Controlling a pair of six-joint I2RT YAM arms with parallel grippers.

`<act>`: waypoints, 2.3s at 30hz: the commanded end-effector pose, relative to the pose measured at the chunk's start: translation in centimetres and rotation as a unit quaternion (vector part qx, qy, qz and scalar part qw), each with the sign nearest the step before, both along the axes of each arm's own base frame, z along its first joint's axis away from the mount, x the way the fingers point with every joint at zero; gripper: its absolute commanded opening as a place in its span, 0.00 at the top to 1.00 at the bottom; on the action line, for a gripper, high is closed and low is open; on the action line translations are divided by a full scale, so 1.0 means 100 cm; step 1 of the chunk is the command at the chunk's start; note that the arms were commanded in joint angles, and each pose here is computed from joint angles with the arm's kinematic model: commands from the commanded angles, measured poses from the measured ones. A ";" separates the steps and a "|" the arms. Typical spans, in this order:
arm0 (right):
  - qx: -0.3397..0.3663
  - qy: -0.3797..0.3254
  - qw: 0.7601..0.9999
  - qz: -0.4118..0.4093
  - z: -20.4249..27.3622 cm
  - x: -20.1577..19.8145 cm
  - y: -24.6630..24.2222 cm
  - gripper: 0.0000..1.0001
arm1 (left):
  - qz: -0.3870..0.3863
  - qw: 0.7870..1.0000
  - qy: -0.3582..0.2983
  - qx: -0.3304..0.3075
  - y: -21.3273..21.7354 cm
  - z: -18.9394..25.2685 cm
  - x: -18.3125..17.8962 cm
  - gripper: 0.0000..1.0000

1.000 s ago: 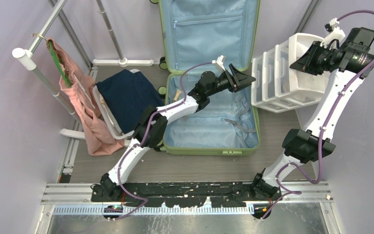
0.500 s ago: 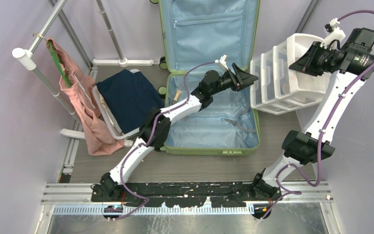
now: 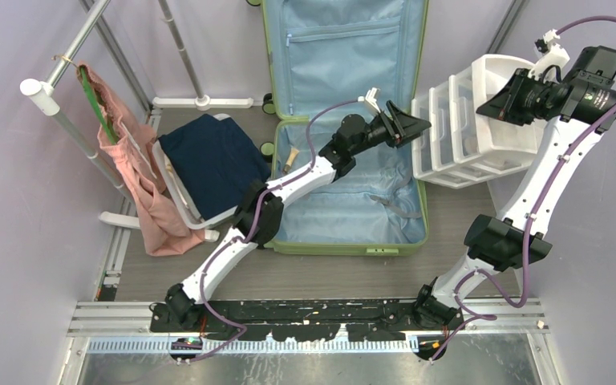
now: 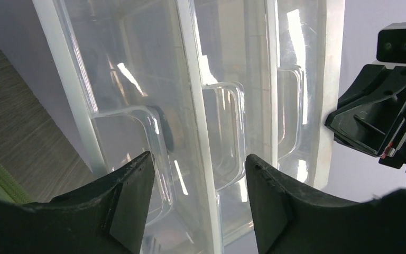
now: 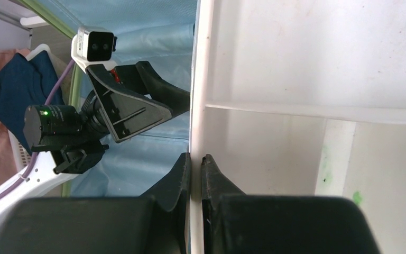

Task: Open, take out, and arrange the luggage
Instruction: Open the drawer in the storage box, then place the storage box at the center of the board.

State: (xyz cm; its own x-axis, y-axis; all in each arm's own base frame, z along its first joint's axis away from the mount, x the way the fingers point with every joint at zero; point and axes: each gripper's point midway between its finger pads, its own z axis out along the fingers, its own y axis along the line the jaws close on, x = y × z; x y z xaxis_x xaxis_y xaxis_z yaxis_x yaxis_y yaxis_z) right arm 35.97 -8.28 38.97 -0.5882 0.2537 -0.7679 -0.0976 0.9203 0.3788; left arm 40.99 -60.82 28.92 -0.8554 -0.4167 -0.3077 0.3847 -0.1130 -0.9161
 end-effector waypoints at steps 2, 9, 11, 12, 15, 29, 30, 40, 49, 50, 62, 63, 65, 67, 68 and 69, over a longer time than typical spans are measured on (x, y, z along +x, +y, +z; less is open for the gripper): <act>-0.096 -0.127 0.987 0.021 0.067 -0.013 0.007 0.99 | -0.007 0.999 -0.020 -0.050 -0.002 0.044 -0.015 0.39; -0.189 -0.111 0.975 -0.031 0.060 -0.011 -0.029 0.99 | 0.007 0.997 -0.016 -0.071 -0.003 0.059 -0.015 0.48; -0.200 -0.108 0.973 -0.036 0.058 -0.010 -0.034 0.99 | 0.007 0.998 -0.012 -0.068 -0.005 0.054 -0.015 0.48; -0.203 -0.108 0.973 -0.036 0.058 -0.010 -0.035 0.99 | 0.007 0.998 -0.008 -0.067 -0.007 0.050 -0.015 0.48; -0.206 -0.101 0.973 -0.034 0.052 -0.007 -0.037 0.99 | 0.009 0.998 0.005 -0.069 -0.012 0.040 -0.014 0.49; -0.241 -0.059 0.968 -0.037 0.014 0.004 -0.050 0.99 | 0.043 0.994 0.095 -0.045 -0.028 -0.031 0.007 0.47; -0.244 -0.058 0.967 -0.037 0.013 0.005 -0.051 0.99 | 0.045 0.993 0.100 -0.042 -0.030 -0.035 0.007 0.46; -0.251 -0.039 0.967 -0.032 -0.009 0.022 -0.058 0.99 | 0.053 0.990 0.127 -0.025 -0.033 -0.047 0.008 0.38; -0.269 -0.013 0.963 -0.007 -0.037 0.032 -0.057 0.99 | 0.065 0.993 0.095 -0.026 -0.016 -0.013 0.015 0.38; -0.274 -0.007 0.962 -0.005 -0.043 0.034 -0.057 0.99 | 0.068 0.994 0.085 -0.025 -0.013 -0.005 0.016 0.38; -0.321 0.036 0.946 0.023 -0.090 0.047 -0.045 0.94 | 0.060 0.998 0.001 0.030 0.036 0.050 0.014 0.36; -0.319 0.041 0.946 0.028 -0.093 0.046 -0.042 0.87 | 0.055 0.997 -0.010 0.043 0.041 0.052 0.010 0.36; -0.316 0.045 0.947 0.034 -0.096 0.045 -0.037 0.71 | 0.050 0.995 -0.031 0.086 0.057 0.047 0.006 0.36; -0.308 0.042 0.950 0.037 -0.094 0.043 -0.032 0.58 | 0.050 0.989 -0.050 0.131 0.077 0.040 0.002 0.36; -0.305 0.042 0.951 0.037 -0.093 0.043 -0.031 0.54 | 0.052 0.985 -0.068 0.149 0.092 0.048 -0.004 0.36; -0.302 0.040 0.952 0.037 -0.091 0.042 -0.030 0.50 | 0.056 0.980 -0.074 0.174 0.105 0.042 -0.006 0.35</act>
